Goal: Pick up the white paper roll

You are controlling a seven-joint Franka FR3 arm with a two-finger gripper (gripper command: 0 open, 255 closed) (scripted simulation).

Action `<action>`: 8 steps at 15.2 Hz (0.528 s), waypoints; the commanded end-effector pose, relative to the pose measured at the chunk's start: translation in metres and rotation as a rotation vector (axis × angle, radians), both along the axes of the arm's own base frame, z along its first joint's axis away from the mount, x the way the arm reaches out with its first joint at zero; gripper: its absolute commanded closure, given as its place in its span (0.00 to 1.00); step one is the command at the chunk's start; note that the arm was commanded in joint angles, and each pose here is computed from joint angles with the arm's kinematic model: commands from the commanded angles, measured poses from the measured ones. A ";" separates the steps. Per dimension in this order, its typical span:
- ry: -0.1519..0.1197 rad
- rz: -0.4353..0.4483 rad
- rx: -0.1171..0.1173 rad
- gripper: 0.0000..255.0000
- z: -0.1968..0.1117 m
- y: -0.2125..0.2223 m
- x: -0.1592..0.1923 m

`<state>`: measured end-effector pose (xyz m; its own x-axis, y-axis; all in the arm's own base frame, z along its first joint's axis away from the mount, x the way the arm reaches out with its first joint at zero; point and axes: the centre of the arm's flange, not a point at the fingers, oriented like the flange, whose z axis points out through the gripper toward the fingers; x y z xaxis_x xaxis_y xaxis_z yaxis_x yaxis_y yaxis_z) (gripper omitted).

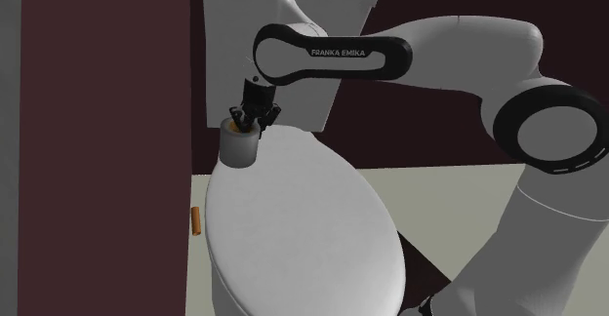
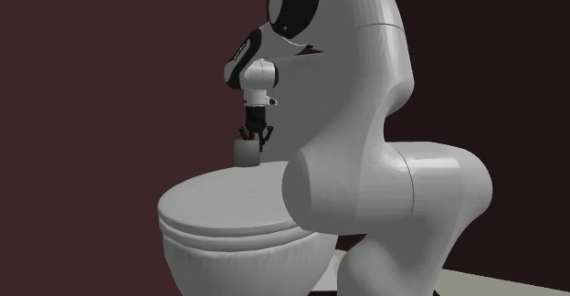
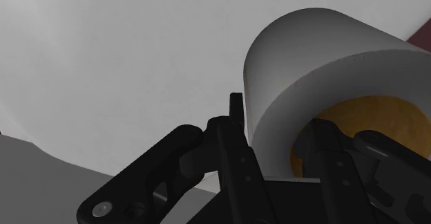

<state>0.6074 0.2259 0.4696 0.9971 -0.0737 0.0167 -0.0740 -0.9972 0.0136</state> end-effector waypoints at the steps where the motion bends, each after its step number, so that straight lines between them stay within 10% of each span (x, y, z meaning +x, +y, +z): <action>1: 0.001 0.000 0.000 1.00 -0.001 0.000 0.000; 8: 0.000 0.000 0.000 1.00 0.031 -0.001 0.000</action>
<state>0.6068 0.2253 0.4962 0.9971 -0.0741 0.0158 -0.0744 -0.9971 0.0141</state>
